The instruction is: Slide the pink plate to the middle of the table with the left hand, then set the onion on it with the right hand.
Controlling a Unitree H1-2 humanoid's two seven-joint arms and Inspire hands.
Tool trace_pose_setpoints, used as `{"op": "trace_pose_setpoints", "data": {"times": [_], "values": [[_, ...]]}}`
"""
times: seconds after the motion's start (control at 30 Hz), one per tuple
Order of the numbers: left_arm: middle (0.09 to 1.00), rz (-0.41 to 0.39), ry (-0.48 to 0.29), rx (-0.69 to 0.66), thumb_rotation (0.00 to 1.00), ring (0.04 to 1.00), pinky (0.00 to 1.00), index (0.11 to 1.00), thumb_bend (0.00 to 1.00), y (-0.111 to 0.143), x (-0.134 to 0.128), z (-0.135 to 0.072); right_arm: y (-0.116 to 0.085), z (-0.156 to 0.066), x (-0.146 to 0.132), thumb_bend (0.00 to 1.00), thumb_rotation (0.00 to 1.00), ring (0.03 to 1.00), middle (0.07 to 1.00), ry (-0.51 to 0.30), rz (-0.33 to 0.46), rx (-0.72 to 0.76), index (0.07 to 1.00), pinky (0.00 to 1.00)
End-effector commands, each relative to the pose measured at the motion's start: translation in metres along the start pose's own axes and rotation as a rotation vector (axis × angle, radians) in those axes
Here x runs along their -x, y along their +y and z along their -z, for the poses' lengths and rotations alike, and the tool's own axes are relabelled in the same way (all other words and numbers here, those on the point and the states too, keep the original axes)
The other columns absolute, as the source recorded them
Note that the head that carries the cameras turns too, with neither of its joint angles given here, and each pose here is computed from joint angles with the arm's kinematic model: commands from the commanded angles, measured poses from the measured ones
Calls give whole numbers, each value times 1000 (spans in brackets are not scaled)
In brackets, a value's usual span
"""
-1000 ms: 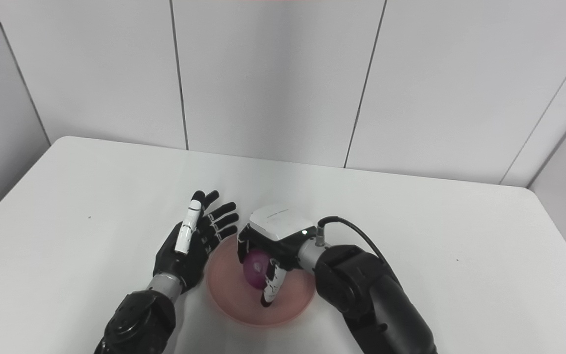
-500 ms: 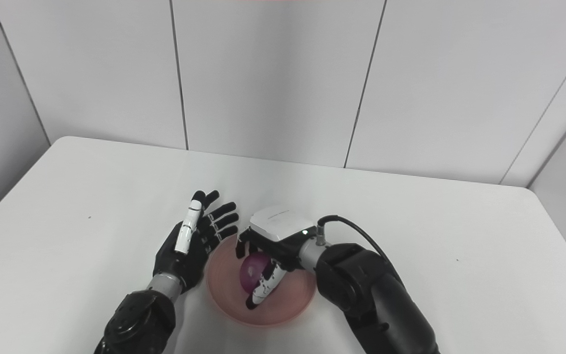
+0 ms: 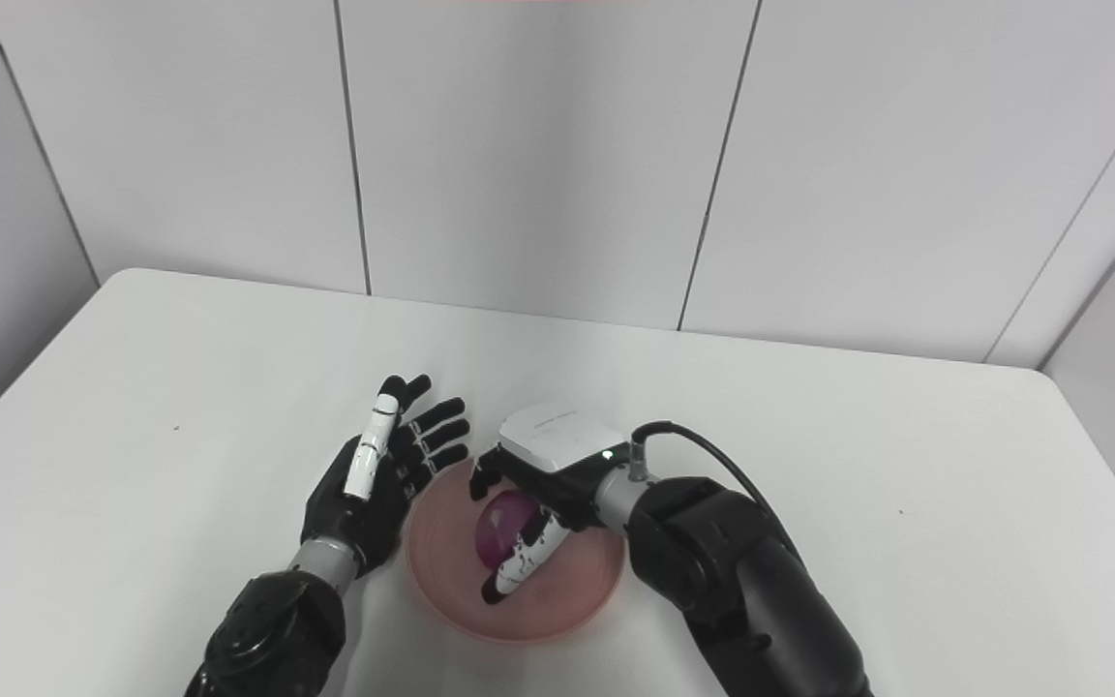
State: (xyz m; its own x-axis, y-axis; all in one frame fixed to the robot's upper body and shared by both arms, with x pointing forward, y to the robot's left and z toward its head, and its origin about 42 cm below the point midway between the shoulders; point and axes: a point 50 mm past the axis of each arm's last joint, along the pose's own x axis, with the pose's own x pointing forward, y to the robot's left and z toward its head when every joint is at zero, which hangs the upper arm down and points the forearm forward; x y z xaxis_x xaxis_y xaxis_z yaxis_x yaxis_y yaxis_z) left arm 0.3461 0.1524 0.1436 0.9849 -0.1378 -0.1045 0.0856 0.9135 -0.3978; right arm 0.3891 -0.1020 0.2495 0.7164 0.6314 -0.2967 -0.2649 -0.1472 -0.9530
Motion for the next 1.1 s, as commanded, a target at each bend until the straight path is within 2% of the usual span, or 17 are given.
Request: {"op": "trace_pose_setpoints", "data": {"times": [0.0, 0.03, 0.17, 0.43, 0.57, 0.6, 0.67, 0.77, 0.87, 0.93, 0.97, 1.07], "values": [[790, 27, -24, 1, 807, 801, 801, 904, 595, -5, -4, -9, -35, -1, 6, 1000, 475, 666, 728, -25, 118, 44, 679, 576], [793, 27, -23, 2, 808, 802, 805, 906, 596, -5, -3, -9, -36, 0, 7, 1000, 477, 658, 725, -25, 121, 38, 680, 540], [792, 28, -24, 4, 800, 795, 797, 907, 600, -4, -3, -8, -46, 8, 15, 1000, 515, 667, 738, -28, 171, -35, 684, 514], [789, 24, -24, 4, 790, 798, 806, 898, 604, -4, -3, -7, -67, 39, 32, 1000, 469, 719, 730, -66, 347, -351, 686, 623], [787, 27, -26, 6, 790, 797, 814, 898, 605, -4, -4, -6, -69, 52, 41, 997, 487, 688, 743, -76, 407, -492, 707, 562], [789, 27, -25, 6, 789, 799, 816, 899, 604, -4, -4, -6, -66, 55, 42, 989, 506, 673, 741, -80, 432, -520, 712, 547], [793, 27, -25, 3, 787, 801, 812, 900, 604, -4, -3, -7, -57, 57, 46, 958, 611, 660, 738, -62, 473, -573, 731, 541], [794, 24, -31, -2, 790, 801, 816, 904, 601, -4, -4, -7, -36, 58, 51, 922, 784, 724, 786, -37, 528, -721, 786, 608], [788, 19, -32, -8, 790, 793, 804, 896, 598, -2, -4, -7, -16, 58, 56, 830, 839, 811, 842, -43, 598, -920, 838, 709], [784, 18, -37, -12, 787, 789, 796, 891, 597, -1, -4, -7, 1, 59, 57, 820, 850, 845, 866, -38, 635, -1029, 860, 750], [785, 19, -40, -13, 783, 789, 795, 888, 596, -1, -4, -7, 8, 59, 58, 813, 887, 867, 890, -33, 651, -1069, 886, 771], [784, 14, -50, -11, 756, 786, 786, 877, 612, 1, -3, -7, 32, 58, 60, 798, 939, 902, 924, 19, 689, -1196, 915, 839]]}}
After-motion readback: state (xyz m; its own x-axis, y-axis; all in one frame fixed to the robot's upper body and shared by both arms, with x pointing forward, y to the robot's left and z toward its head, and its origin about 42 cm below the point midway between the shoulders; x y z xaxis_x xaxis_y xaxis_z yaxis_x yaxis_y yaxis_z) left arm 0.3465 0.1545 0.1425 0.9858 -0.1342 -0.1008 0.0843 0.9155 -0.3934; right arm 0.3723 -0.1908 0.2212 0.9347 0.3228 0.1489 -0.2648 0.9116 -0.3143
